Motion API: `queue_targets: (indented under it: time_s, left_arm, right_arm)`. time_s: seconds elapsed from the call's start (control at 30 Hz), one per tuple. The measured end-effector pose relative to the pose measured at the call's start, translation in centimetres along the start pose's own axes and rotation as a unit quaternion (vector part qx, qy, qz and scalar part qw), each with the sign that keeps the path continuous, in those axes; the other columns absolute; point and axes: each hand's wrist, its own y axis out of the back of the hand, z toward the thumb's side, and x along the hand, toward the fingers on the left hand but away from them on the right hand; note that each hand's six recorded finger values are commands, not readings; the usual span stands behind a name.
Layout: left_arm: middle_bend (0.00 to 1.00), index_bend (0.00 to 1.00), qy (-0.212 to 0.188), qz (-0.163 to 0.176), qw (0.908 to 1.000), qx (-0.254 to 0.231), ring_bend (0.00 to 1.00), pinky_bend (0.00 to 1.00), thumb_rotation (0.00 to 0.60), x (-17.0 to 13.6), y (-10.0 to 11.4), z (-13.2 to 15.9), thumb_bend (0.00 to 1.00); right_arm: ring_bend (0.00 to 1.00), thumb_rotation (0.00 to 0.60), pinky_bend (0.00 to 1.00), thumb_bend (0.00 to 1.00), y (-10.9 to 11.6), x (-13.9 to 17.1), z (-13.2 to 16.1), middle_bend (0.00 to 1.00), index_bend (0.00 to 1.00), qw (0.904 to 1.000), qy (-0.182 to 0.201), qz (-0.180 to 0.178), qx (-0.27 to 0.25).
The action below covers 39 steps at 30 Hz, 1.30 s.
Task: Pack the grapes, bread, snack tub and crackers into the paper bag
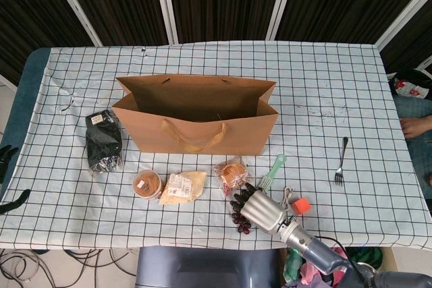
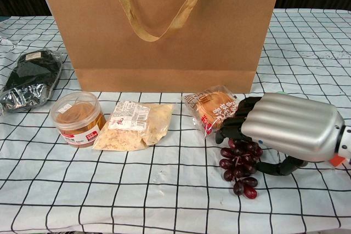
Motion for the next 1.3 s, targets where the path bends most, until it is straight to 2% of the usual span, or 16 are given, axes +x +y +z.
queue_targets:
  time_s: [0.53, 0.87, 1.07, 1.3]
  left_arm:
    - [0.07, 0.09, 0.001, 0.0, 1.0, 0.0, 0.0, 0.05, 0.6, -0.2, 0.1, 0.0, 0.23]
    - [0.07, 0.09, -0.002, 0.0, 1.0, -0.001, 0.0, 0.05, 0.6, -0.5, 0.2, 0.1, 0.23]
    - [0.07, 0.09, -0.001, 0.002, 1.0, -0.002, 0.0, 0.07, 0.6, -0.5, 0.4, 0.0, 0.23]
    - [0.07, 0.09, 0.001, -0.003, 1.0, 0.004, 0.0, 0.08, 0.6, -0.5, 0.3, -0.1, 0.23]
  right_arm:
    - [0.28, 0.6, 0.19, 0.29, -0.5, -0.4, 0.4, 0.24, 0.26, 0.9999, 0.008, 0.011, -0.003]
    - [0.33, 0.6, 0.21, 0.3, -0.7, -0.6, 0.9, 0.28, 0.29, 0.9998, 0.013, 0.012, -0.009]
    - [0.37, 0.6, 0.22, 0.39, -0.8, -0.9, 0.9, 0.33, 0.34, 0.9998, 0.013, 0.009, -0.009]
    - [0.45, 0.6, 0.25, 0.52, -1.0, -1.1, 0.8, 0.42, 0.46, 0.9998, 0.012, 0.007, -0.017]
